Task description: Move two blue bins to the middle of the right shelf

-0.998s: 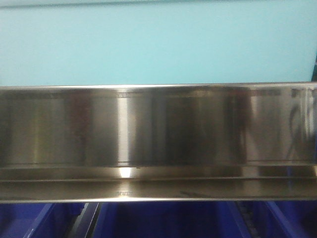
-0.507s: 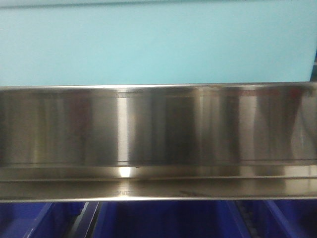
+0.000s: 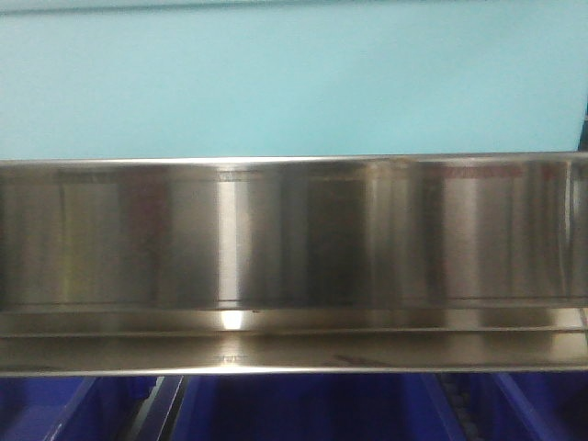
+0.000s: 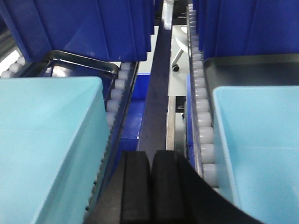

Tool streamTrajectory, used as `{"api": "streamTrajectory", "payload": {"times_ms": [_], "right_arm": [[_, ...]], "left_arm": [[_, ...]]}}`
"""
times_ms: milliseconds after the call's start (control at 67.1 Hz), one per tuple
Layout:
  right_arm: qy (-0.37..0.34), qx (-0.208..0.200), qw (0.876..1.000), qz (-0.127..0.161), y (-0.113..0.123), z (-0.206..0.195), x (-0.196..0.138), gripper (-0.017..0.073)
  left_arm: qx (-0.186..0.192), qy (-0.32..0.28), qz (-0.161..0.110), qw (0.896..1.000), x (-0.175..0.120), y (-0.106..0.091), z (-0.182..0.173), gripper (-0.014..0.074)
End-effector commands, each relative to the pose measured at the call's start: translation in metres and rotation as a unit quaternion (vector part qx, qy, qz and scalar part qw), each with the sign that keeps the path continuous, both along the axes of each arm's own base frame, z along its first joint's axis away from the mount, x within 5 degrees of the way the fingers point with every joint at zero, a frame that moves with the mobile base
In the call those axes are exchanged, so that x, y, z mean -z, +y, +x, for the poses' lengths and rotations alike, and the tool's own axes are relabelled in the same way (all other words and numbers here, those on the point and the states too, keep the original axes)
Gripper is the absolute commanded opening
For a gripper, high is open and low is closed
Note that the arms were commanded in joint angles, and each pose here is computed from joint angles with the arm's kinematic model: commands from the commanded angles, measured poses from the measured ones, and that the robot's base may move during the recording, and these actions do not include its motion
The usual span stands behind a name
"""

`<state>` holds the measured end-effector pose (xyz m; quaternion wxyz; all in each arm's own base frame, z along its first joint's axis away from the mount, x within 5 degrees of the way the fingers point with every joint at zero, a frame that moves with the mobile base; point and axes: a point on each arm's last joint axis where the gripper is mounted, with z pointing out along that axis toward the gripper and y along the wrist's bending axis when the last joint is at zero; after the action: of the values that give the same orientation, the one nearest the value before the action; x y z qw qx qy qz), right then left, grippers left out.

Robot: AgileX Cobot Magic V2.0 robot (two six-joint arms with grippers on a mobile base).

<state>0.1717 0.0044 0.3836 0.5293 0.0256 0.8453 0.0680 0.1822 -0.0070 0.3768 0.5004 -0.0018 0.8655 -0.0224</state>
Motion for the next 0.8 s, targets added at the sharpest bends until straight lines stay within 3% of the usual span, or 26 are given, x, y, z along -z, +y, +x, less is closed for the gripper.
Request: {"api": "streamTrajectory", "payload": {"times_ms": [0, 74, 209, 283, 432, 566, 670, 790], "right_arm": [[0.037, -0.008, 0.999, 0.004, 0.001, 0.016, -0.001, -0.016], [0.079, -0.008, 0.997, 0.011, 0.001, 0.033, -0.002, -0.0139], [0.116, 0.038, 0.992, 0.001, -0.001, 0.056, -0.002, -0.014], [0.139, 0.054, 0.989, -0.014, 0.005, 0.064, -0.001, -0.014], [0.161, 0.004, 0.987, -0.025, 0.037, 0.075, -0.005, -0.014], [0.155, -0.011, 0.988, -0.013, 0.052, 0.08, -0.019, -0.014], [0.154, -0.012, 0.988, -0.01, 0.054, 0.087, -0.023, -0.014], [0.157, -0.011, 0.987, -0.011, 0.056, 0.094, -0.024, -0.014]], "left_arm": [[0.005, 0.041, 0.005, 0.999, -0.007, -0.003, 0.018, -0.0111], [0.004, 0.083, 0.021, 0.996, -0.007, -0.009, 0.039, -0.0111], [-0.007, 0.083, 0.053, 0.995, -0.018, -0.032, 0.065, -0.0111], [-0.019, 0.09, 0.051, 0.994, -0.022, -0.048, 0.076, -0.0111], [-0.015, 0.121, 0.037, 0.992, -0.023, -0.075, 0.093, -0.0111], [-0.016, 0.159, -0.014, 0.987, -0.026, -0.087, 0.1, -0.0111], [-0.011, 0.164, -0.013, 0.986, -0.024, -0.093, 0.104, -0.0106], [-0.01, 0.162, -0.009, 0.987, -0.024, -0.093, 0.103, 0.0013]]}}
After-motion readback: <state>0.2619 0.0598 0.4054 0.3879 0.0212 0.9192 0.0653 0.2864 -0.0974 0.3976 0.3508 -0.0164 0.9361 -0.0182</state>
